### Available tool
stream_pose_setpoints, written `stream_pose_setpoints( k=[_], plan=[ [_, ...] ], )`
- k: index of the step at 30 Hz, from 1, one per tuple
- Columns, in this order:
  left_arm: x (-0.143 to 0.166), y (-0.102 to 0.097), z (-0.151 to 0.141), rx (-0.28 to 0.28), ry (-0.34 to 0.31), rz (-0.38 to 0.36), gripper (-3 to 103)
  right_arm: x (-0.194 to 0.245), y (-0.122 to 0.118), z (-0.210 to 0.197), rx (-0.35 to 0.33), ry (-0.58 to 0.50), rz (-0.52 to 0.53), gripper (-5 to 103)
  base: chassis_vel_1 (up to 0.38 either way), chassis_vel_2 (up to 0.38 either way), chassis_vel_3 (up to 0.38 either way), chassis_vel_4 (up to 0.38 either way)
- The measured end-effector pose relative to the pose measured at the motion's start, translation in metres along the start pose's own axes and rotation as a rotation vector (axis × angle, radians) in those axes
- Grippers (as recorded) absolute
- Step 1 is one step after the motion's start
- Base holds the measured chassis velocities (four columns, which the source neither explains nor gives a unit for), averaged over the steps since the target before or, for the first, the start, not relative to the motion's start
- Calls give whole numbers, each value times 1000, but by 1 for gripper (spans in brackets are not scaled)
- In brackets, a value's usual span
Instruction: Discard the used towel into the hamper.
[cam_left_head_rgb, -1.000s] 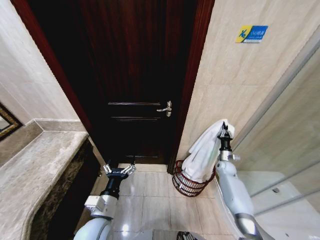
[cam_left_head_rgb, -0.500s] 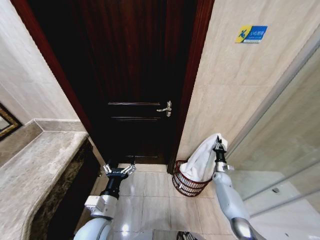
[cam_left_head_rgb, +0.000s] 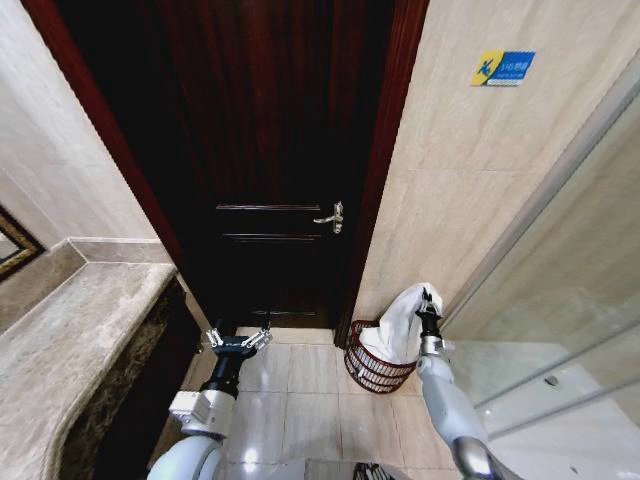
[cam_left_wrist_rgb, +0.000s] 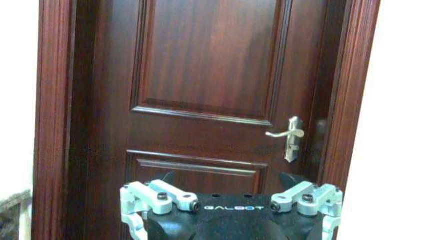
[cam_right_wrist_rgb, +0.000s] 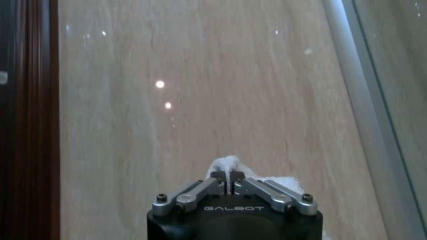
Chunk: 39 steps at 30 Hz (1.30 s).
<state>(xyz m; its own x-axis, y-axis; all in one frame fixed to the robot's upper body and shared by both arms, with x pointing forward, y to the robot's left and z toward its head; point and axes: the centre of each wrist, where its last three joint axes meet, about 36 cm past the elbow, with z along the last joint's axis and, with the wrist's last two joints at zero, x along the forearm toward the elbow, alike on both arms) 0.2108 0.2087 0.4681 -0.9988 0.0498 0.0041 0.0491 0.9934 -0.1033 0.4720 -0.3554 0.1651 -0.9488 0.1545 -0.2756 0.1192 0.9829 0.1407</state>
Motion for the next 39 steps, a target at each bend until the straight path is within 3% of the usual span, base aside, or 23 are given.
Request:
stream_pose_setpoints(
  k=[20,33,39],
  plan=[
    [0,0,0,0,0,0,100,60,5,27,13,132,-23,2,-12,5,7,-11],
    [0,0,0,0,0,0,100,82,1,33,14,171,-11,2,-151,158,156,-150],
    [0,0,0,0,0,0,100,114,-5,38,57,242,-4,2,-60,46,19,4]
  ],
)
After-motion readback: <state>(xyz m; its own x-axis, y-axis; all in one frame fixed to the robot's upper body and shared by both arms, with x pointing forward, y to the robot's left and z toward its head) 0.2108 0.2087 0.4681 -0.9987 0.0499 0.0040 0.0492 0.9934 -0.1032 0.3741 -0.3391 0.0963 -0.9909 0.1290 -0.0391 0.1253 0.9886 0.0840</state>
